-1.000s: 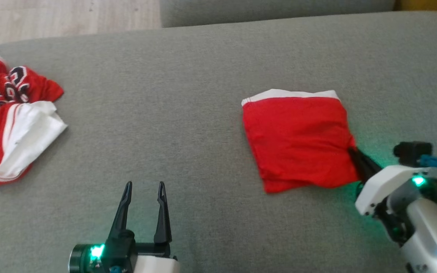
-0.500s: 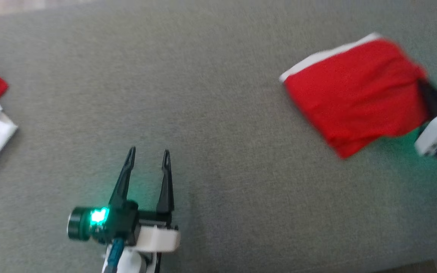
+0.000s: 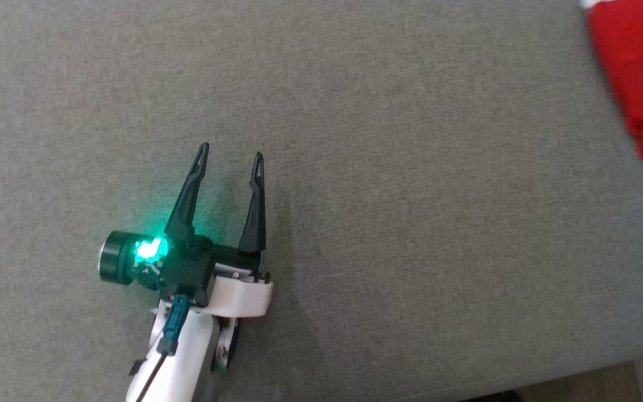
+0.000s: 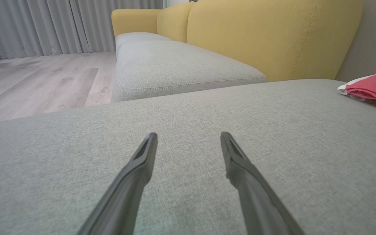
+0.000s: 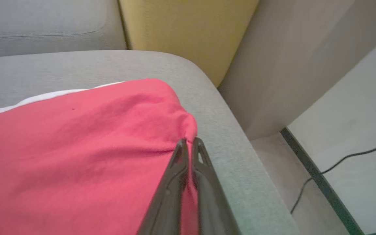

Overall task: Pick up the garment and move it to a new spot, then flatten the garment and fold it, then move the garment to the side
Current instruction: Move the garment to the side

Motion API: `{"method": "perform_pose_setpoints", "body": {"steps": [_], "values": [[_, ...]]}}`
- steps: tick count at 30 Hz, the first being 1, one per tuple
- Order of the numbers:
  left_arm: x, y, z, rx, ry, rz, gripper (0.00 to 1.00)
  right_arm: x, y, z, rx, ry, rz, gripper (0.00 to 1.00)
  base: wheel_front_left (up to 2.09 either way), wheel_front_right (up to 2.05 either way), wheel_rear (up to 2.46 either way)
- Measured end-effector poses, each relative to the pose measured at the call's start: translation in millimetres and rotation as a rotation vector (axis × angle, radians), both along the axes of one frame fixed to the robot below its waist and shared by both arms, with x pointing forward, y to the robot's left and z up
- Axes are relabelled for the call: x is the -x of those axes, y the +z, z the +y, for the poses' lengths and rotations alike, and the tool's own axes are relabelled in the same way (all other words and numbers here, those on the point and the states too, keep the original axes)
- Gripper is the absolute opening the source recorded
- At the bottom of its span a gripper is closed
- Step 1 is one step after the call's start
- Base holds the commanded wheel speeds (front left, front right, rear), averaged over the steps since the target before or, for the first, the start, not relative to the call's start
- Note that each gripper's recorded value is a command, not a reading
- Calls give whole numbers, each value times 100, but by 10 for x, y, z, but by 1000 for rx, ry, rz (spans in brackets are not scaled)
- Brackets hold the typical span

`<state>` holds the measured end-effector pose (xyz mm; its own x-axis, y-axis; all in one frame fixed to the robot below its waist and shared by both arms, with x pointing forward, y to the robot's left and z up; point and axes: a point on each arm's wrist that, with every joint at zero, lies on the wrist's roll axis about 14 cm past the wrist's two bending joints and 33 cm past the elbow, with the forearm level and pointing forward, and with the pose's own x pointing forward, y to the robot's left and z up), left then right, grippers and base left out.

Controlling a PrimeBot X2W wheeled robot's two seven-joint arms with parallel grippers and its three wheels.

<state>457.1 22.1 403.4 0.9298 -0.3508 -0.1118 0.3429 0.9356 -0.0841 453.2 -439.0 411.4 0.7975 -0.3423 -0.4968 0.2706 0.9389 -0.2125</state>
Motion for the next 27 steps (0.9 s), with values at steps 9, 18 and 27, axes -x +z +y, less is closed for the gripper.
{"method": "perform_pose_setpoints", "body": {"steps": [9, 18, 27], "values": [[-31, -56, -1, -1, -4, 6, 100, 57, 50, -365, 106, -64, 1, 100, 0, 0, 0], [69, 218, 151, -6, 47, -36, 100, -222, 177, 208, 148, 104, -112, 100, 0, 0, 0], [584, 345, 538, 0, 173, 7, 100, -96, 15, 1856, -70, 389, -224, 100, 0, 0, 0]]}}
